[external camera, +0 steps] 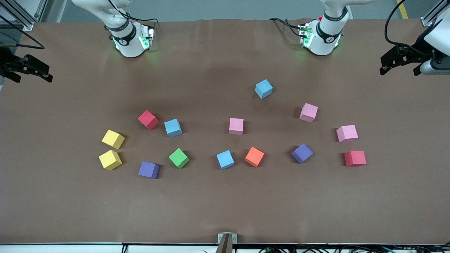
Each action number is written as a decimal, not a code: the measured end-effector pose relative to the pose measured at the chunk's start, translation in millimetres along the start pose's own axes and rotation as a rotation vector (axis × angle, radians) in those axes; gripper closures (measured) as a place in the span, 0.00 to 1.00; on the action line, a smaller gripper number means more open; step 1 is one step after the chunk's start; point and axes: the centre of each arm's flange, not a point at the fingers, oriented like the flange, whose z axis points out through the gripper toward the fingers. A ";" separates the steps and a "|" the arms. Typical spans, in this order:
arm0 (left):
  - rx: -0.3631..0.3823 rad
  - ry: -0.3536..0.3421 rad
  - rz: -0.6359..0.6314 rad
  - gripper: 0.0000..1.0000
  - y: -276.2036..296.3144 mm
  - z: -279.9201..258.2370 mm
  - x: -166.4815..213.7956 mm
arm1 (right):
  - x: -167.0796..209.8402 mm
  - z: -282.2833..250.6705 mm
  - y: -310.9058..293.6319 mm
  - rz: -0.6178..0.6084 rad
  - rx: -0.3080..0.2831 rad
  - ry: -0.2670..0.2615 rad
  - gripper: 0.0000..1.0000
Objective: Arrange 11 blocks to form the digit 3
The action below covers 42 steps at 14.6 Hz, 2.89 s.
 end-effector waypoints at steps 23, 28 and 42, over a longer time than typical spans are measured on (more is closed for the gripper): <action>-0.058 -0.135 -0.316 0.00 206.5 195.4 18.2 | -14.0 -17.0 -6.8 0.071 0.056 -0.007 0.00; -0.033 -0.144 -0.475 0.00 268.0 274.1 -37.3 | -15.1 -30.1 -6.1 0.071 0.052 0.022 0.00; -0.051 -0.164 -0.618 0.00 298.0 425.7 -145.4 | -11.7 -26.1 -3.0 0.065 0.029 0.014 0.00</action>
